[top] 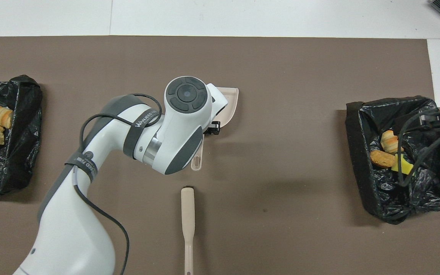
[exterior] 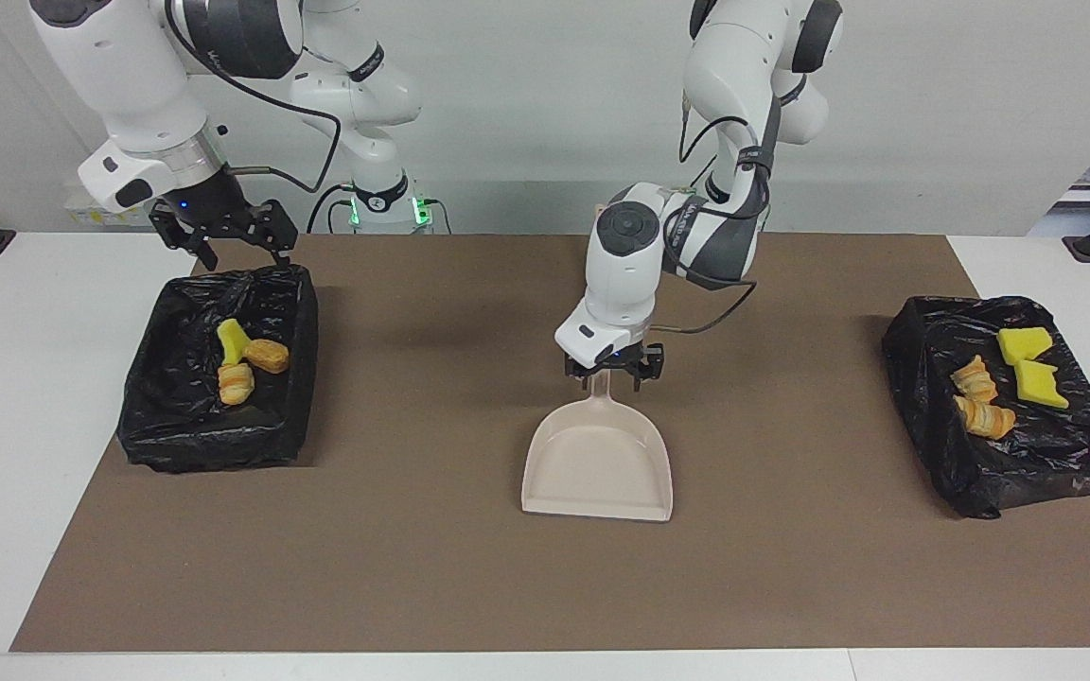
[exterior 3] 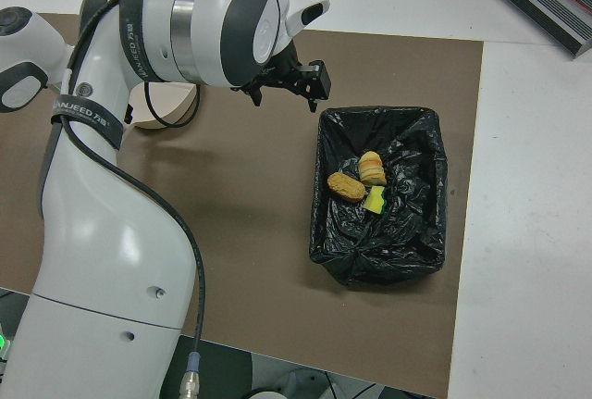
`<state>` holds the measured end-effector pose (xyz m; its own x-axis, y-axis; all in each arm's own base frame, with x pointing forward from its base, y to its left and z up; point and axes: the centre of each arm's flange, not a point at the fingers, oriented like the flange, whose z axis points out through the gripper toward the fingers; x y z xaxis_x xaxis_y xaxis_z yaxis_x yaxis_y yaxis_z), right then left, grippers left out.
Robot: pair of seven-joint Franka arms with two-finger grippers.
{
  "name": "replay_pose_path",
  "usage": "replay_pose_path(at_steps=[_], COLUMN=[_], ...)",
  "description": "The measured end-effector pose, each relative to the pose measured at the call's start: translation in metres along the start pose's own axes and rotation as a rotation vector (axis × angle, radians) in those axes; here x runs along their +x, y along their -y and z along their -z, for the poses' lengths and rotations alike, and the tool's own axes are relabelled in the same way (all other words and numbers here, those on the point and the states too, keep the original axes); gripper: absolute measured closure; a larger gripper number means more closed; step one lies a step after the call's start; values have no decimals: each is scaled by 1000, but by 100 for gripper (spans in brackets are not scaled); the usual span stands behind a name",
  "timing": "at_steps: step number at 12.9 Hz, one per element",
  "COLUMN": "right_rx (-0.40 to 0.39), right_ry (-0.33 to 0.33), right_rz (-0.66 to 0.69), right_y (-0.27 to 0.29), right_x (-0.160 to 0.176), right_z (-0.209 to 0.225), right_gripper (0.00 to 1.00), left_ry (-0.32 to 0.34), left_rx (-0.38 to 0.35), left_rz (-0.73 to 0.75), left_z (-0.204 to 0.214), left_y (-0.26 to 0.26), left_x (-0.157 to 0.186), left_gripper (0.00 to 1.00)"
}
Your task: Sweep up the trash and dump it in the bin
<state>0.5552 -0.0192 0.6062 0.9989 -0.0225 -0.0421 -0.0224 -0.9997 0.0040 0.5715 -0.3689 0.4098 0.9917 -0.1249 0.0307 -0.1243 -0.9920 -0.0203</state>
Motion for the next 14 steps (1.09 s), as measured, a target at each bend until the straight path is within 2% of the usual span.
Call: replay_pose_path(at_steps=[4,8,11,14], right_rx=[1,1,2,2], right_ry=[0,0,0,0], right_rz=[0,0,0,0], right_y=[0,0,0,0], right_x=[0,0,0,0], right_z=[0,0,0,0], right_gripper=[0,0,0,0], left_ry=[-65,-85,-86,-38], left_rx=[-27,-28,-23,-28], left_rz=[-21,-68,-95,-109], left_z=[83,162,195,209], left_y=[94,211,274,311], left_x=[12,-8,-26,-45], left_gripper=[0,0,0,0])
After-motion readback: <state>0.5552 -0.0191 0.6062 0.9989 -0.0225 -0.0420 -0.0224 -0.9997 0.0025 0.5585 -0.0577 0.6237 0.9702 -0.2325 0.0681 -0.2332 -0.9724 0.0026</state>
